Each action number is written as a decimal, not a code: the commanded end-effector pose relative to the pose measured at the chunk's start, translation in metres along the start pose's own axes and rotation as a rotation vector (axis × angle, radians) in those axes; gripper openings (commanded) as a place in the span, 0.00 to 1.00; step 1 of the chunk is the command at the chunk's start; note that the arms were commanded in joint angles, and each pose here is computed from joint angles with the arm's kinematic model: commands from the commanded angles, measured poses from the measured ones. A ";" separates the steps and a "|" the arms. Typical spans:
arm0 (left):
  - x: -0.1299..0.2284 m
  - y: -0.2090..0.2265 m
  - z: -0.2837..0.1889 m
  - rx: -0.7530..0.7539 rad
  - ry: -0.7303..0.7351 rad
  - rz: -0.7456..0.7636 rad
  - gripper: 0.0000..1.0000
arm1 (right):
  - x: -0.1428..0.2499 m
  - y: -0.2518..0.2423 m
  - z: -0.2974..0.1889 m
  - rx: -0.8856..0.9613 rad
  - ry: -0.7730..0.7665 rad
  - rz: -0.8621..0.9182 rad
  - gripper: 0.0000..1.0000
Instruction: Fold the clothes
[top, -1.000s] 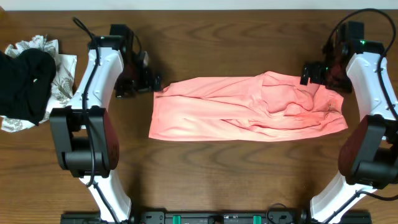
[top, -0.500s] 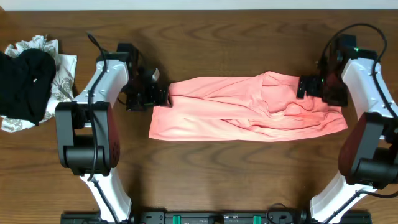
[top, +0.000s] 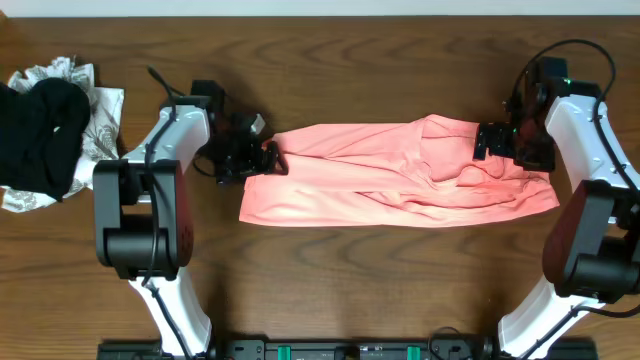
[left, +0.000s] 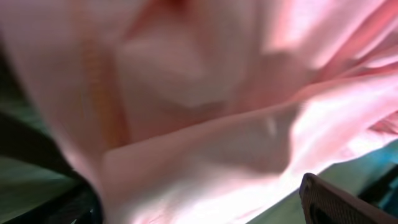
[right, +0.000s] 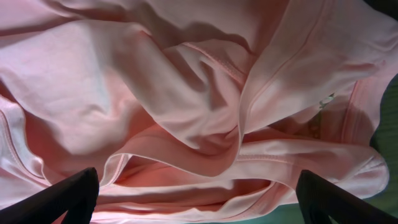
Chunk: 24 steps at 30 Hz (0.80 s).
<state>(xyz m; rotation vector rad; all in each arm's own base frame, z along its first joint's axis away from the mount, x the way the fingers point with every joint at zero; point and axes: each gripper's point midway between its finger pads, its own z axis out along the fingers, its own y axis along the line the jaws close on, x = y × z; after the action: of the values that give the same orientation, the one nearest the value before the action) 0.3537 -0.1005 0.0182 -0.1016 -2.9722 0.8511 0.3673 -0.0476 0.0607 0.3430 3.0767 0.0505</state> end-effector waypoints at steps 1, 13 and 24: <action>0.019 0.002 0.033 0.036 0.100 -0.017 0.98 | 0.001 0.004 -0.002 -0.009 -0.006 -0.017 0.99; 0.023 -0.011 0.041 0.030 0.125 0.021 0.53 | 0.002 0.004 -0.002 -0.009 -0.002 -0.016 0.99; 0.011 0.015 0.024 -0.082 0.094 -0.045 0.06 | -0.005 0.012 -0.005 -0.052 -0.024 -0.019 0.99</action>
<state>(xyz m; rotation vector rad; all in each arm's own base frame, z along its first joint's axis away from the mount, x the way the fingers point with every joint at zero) 0.3348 -0.1222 -0.0013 -0.1301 -2.8706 0.8475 0.3705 -0.0443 0.0608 0.3403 3.0641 0.0833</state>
